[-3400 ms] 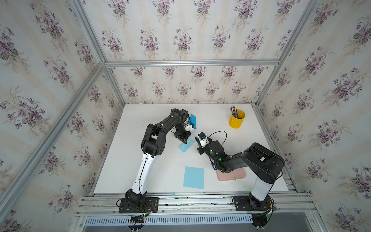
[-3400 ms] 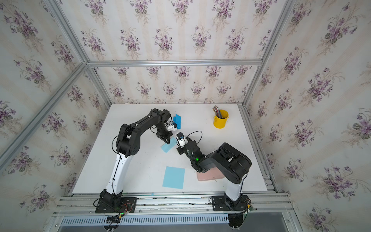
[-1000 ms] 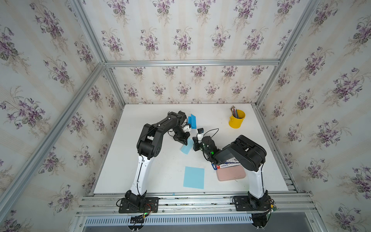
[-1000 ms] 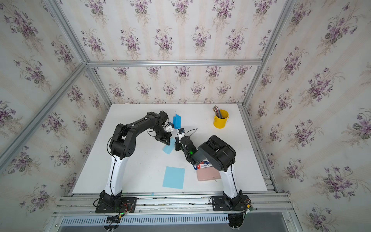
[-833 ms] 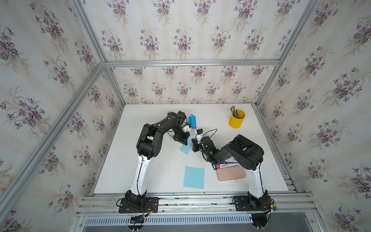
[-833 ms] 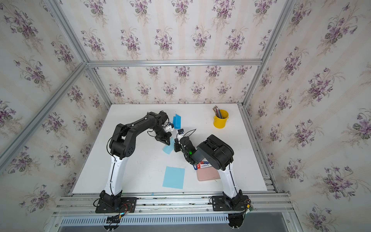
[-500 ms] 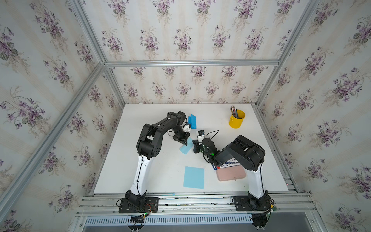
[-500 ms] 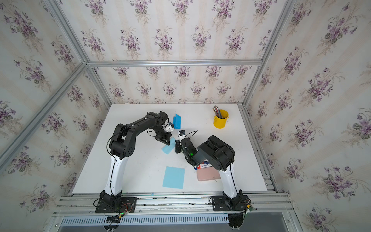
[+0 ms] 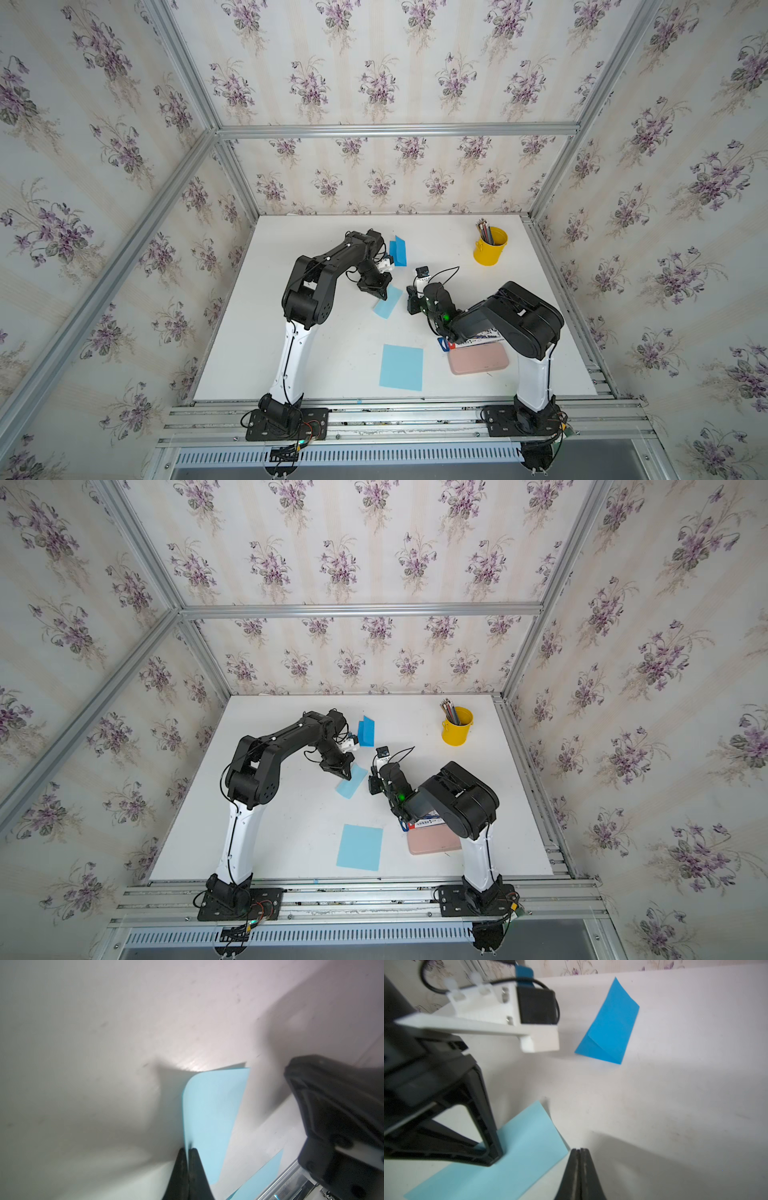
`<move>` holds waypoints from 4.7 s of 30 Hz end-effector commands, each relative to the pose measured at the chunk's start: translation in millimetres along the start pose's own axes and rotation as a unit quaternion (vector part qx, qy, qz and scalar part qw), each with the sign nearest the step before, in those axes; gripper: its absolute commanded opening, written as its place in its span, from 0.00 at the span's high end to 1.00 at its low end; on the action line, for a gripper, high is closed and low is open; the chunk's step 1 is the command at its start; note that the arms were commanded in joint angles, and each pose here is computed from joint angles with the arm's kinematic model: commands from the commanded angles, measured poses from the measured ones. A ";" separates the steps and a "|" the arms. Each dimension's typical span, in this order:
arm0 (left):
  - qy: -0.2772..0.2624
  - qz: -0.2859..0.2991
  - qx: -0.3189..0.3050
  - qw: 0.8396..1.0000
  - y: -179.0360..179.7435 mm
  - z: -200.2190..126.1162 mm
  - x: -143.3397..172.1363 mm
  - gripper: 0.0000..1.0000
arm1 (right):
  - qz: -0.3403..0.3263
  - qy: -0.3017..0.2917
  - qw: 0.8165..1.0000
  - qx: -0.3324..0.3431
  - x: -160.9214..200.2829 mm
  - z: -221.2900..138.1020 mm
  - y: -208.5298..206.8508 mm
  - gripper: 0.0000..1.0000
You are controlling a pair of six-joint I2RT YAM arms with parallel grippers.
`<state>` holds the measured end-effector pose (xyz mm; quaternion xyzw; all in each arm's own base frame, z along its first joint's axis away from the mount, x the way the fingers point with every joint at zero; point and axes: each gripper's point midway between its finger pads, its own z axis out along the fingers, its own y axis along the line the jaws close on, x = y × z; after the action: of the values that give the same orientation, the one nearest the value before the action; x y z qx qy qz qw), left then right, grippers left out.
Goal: Fold the square paper along the opposite sides
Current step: Smooth out the paper at the center of the board.
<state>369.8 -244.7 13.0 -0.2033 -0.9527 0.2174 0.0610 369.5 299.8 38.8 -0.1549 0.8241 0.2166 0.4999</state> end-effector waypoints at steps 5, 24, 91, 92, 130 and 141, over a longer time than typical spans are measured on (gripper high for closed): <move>-0.004 -0.014 -0.030 0.999 11.9 2.1 -1.6 1.00 | -0.025 -0.020 0.997 -0.074 -1.2 4.0 49.5 0.99; -0.007 -0.022 -0.037 0.999 23.0 -2.3 -2.1 1.00 | -0.054 0.066 0.996 -0.018 57.3 -9.7 24.0 1.00; -0.015 -0.026 -0.051 0.998 32.1 -13.4 -12.9 1.00 | -0.173 0.076 0.970 -0.150 64.2 -12.8 95.1 0.98; -0.015 -0.027 -0.050 0.998 32.4 -13.9 -13.0 1.00 | -0.175 0.074 0.970 -0.152 62.1 -18.5 97.1 0.98; -0.120 -0.182 0.003 0.976 24.6 4.1 9.7 1.00 | -0.017 0.094 0.995 0.009 37.6 51.0 24.4 1.00; -0.120 -0.187 0.004 0.975 25.4 6.7 17.9 1.00 | 0.003 0.071 0.997 0.002 19.4 53.4 16.6 1.00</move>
<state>374.6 -237.5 13.1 -0.0109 -0.9592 0.2803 -0.0365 392.5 351.0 16.7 -0.1787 0.8424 0.2203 0.4582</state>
